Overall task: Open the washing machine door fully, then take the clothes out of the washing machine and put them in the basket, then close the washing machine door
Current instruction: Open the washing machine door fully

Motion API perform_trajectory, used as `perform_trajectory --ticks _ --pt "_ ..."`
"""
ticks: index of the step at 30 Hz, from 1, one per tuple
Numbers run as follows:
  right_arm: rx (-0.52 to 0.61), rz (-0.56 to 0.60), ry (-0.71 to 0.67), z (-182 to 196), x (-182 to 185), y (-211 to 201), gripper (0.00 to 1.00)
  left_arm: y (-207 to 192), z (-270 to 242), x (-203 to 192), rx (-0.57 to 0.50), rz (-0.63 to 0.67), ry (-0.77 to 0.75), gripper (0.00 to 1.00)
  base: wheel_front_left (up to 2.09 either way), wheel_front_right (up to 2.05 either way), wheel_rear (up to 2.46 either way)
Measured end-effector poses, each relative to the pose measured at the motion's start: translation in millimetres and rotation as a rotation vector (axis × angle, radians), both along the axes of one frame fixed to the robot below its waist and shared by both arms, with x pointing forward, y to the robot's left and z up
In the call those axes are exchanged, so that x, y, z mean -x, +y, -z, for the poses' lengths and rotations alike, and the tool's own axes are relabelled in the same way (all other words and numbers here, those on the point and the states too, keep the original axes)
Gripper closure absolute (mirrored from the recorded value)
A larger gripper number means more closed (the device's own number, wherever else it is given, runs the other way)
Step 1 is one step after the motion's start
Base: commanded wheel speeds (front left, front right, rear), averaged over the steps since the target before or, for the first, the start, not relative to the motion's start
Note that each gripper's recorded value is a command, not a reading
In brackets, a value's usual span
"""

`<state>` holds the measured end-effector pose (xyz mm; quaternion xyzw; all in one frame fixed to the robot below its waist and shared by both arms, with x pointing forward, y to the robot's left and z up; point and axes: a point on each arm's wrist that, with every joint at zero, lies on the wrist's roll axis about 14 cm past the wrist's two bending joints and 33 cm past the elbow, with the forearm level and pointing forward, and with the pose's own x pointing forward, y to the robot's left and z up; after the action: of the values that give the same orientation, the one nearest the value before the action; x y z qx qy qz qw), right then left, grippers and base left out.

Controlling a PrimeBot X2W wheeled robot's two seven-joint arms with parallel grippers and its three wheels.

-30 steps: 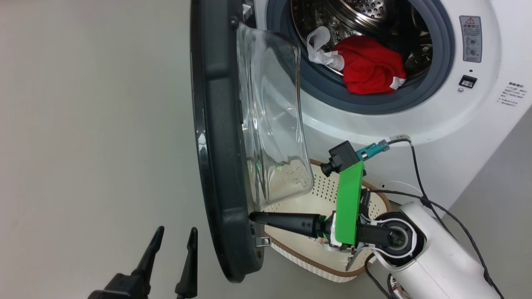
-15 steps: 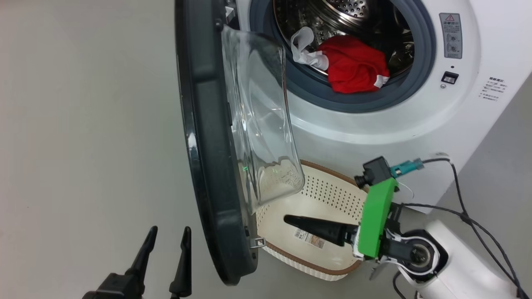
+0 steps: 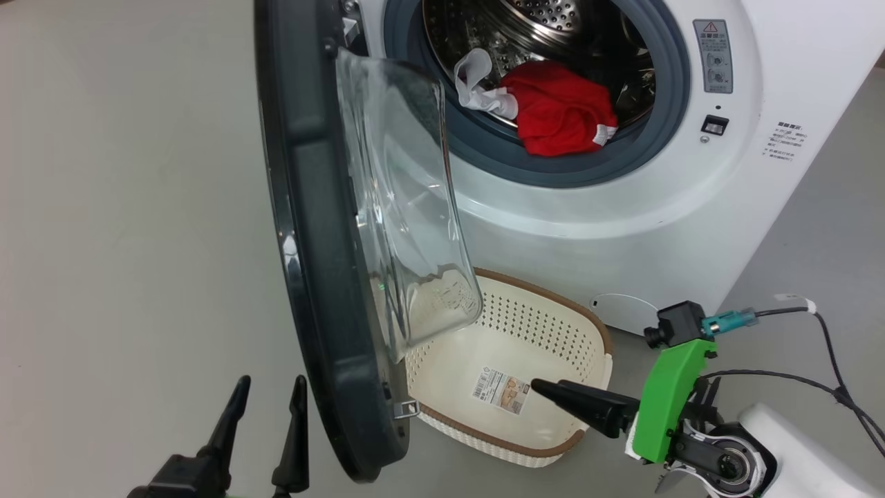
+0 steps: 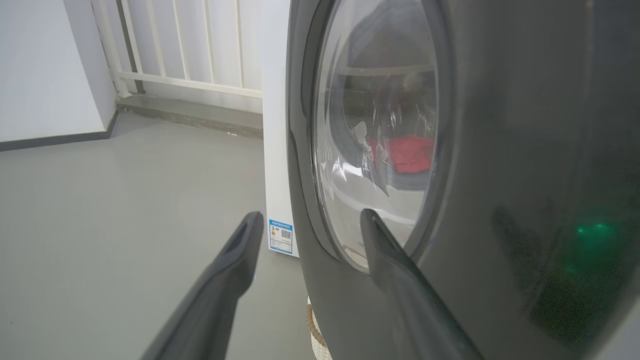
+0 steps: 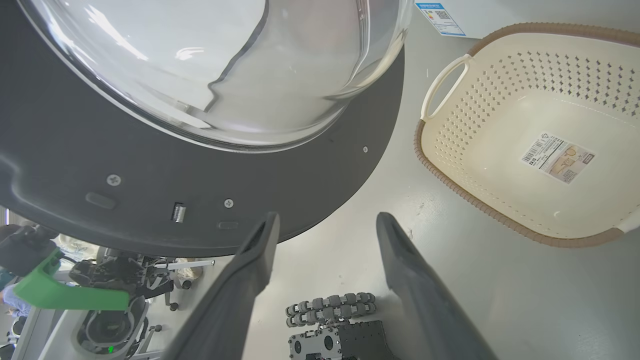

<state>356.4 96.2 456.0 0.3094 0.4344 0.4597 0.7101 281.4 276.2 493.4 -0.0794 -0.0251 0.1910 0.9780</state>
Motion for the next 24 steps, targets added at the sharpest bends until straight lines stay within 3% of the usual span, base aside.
perform_trajectory --ticks 10,24 --pt "0.051 0.128 -0.070 14.9 -16.4 -30.8 0.00 -1.3 -0.5 -1.8 0.002 0.007 -0.004 0.00 0.00 0.00 0.00" --pt "0.091 0.306 -0.365 22.9 -33.6 -63.6 0.00 0.4 0.3 -2.7 0.004 0.004 -0.003 0.00 0.00 0.00 0.00"
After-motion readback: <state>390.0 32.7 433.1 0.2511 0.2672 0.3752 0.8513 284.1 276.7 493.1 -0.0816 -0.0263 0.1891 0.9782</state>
